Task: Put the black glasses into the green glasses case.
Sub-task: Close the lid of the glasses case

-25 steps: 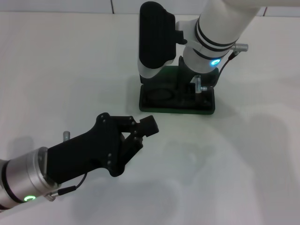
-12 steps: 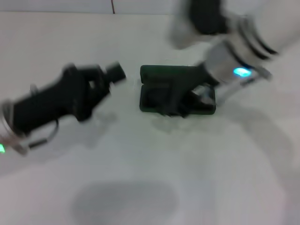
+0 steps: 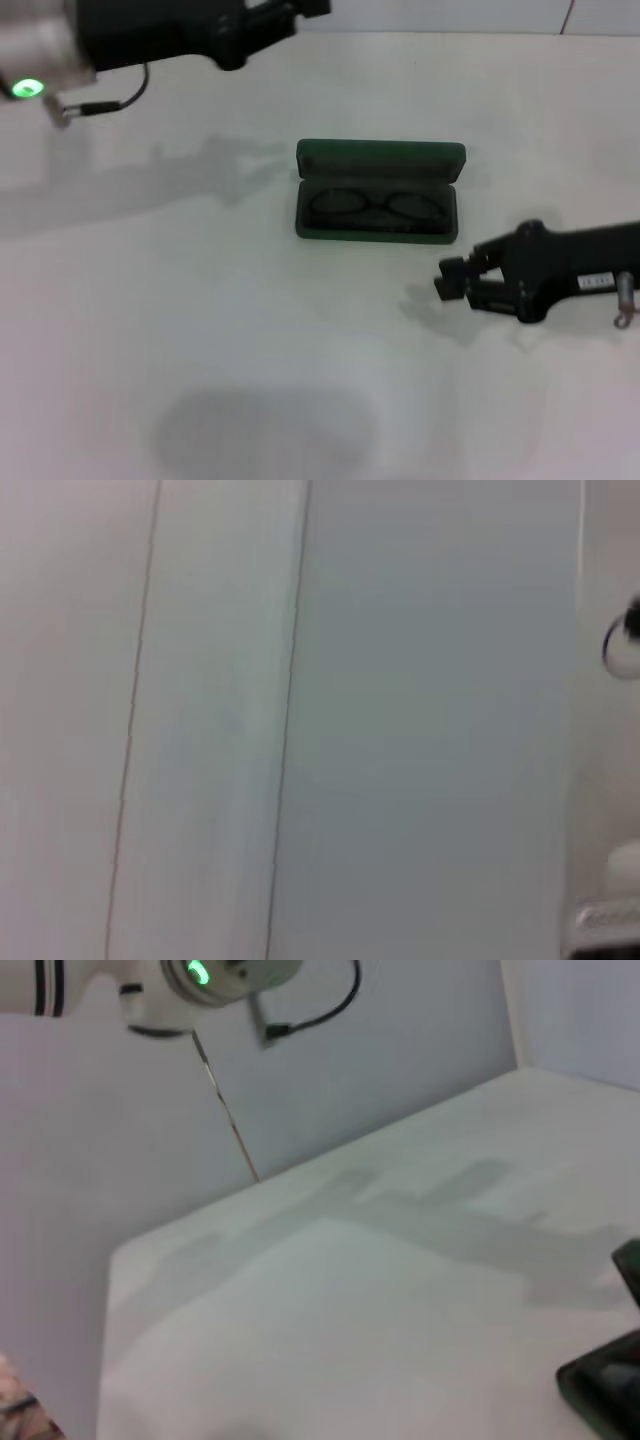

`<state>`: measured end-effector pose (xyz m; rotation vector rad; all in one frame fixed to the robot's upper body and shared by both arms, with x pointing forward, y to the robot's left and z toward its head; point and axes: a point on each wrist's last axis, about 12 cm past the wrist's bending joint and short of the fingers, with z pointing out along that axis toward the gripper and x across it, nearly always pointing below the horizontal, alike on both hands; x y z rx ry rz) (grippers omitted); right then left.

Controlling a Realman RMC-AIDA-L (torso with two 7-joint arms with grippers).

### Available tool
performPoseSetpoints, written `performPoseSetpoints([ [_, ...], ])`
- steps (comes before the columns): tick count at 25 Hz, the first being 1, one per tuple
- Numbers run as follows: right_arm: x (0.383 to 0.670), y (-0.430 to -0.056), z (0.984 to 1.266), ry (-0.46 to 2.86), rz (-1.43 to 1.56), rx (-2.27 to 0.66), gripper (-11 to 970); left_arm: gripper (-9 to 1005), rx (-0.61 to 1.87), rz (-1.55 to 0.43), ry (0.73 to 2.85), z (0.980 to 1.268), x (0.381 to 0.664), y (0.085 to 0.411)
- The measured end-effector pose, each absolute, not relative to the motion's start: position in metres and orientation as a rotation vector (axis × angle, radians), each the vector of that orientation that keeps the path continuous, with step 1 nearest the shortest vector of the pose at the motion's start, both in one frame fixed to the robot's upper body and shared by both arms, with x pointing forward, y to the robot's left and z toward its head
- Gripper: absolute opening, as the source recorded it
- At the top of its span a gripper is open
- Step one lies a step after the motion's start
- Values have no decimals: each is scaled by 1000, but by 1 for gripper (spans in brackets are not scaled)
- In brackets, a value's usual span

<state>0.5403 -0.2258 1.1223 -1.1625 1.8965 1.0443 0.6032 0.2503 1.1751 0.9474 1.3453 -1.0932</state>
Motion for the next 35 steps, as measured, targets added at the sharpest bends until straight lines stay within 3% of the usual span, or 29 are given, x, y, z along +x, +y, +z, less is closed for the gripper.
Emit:
performPoseSetpoints([
  [6,526,-240,1106,1866,1104,-1053,193,204,1101,-958,1587,1160,636,193],
  [12,521,-246,1099,1811,1135,-986,192,221,1208,-816,1720,1134,640,143],
  [20,522,-251,1094,1810,1132,-946,192,220,1147,-706,1810,1118,644,140],
  [35,528,-251,1090,1803,1126,-930,213,205,1171,-708,1867,1105,637,143],
])
